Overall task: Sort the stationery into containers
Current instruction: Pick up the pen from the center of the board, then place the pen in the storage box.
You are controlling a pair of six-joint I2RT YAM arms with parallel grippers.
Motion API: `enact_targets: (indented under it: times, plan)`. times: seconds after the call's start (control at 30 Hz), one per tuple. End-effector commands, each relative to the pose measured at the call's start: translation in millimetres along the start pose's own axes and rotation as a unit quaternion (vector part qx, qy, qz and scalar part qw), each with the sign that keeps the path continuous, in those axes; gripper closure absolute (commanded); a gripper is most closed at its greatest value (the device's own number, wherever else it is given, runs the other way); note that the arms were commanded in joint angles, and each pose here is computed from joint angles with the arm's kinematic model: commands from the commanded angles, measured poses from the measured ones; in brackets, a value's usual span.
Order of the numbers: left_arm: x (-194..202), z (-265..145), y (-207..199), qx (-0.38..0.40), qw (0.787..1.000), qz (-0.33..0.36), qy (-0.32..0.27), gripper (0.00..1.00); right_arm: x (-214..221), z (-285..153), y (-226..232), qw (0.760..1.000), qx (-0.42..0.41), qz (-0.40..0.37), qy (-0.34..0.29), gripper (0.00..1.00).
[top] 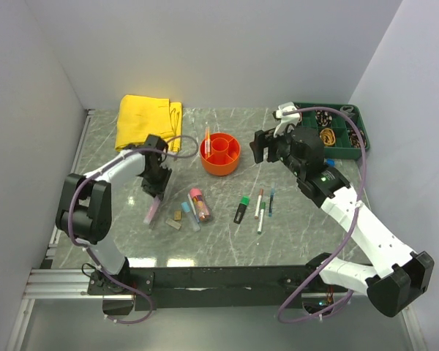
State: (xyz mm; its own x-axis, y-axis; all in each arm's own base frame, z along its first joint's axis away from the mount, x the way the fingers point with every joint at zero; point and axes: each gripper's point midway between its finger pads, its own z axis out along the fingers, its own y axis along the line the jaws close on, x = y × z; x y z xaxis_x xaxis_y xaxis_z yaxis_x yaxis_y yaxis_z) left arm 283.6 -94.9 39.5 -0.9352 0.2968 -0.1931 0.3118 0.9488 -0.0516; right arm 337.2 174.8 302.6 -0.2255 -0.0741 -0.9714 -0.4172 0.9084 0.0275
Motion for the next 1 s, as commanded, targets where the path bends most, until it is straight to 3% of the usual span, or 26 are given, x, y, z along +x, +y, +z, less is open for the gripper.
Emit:
enact_targets:
  times: [0.0, 0.13, 0.23, 0.27, 0.3, 0.33, 0.37, 0.4, 0.43, 0.6, 0.67, 0.97]
  plan:
    - [-56.7, -73.5, -26.8, 0.066, 0.992, 0.037, -0.098, 0.99, -19.8, -6.2, -17.9, 0.999, 0.026, -0.016, -0.032, 0.16]
    - [-111.6, -128.2, -54.7, 0.132, 0.967, 0.058, -0.209, 0.99, -20.5, -5.3, -33.1, 0.998, 0.046, -0.022, -0.034, 0.17]
    - [-158.0, -173.9, -81.3, 0.195, 0.919, 0.085, -0.333, 0.99, -17.3, -2.4, -40.8, 0.997, 0.057, -0.032, -0.030, 0.18]
    - [-181.9, -189.4, -88.5, 0.210, 0.885, 0.106, -0.402, 0.99, -15.2, -0.9, -42.8, 0.997, 0.060, -0.034, -0.028, 0.18]
    - [-188.5, -199.5, -95.1, 0.228, 0.867, 0.103, -0.431, 0.99, -14.7, -0.1, -43.8, 0.997, 0.061, -0.035, -0.027, 0.18]
    - [-192.6, -220.8, -107.4, 0.256, 0.835, 0.124, -0.472, 0.99, -13.6, 0.5, -45.6, 0.997, 0.064, -0.039, -0.026, 0.18]
    - [-190.4, -213.2, -112.9, 0.271, 0.823, 0.129, -0.483, 0.99, -11.6, 2.5, -46.9, 0.997, 0.067, -0.040, -0.022, 0.18]
    - [-205.4, -241.0, -120.9, 0.278, 0.776, 0.149, -0.547, 0.99, -9.0, 4.2, -47.6, 0.997, 0.068, -0.041, -0.018, 0.18]
    - [-206.9, -241.5, -129.7, 0.287, 0.764, 0.156, -0.556, 0.99, -8.9, 4.4, -48.6, 0.996, 0.070, -0.043, -0.018, 0.18]
    - [-228.5, -219.5, -145.4, 0.324, 0.756, 0.141, -0.551, 0.99, -5.7, 6.4, -53.4, 0.995, 0.080, -0.050, -0.011, 0.18]
    - [-235.0, -221.7, -151.9, 0.326, 0.741, 0.146, -0.568, 0.99, -4.1, 6.5, -55.6, 0.995, 0.084, -0.055, -0.008, 0.19]
    - [-242.6, -182.9, -174.6, 0.340, 0.756, 0.137, -0.542, 0.99, 3.0, 8.6, -54.0, 0.995, 0.078, -0.060, 0.000, 0.19]
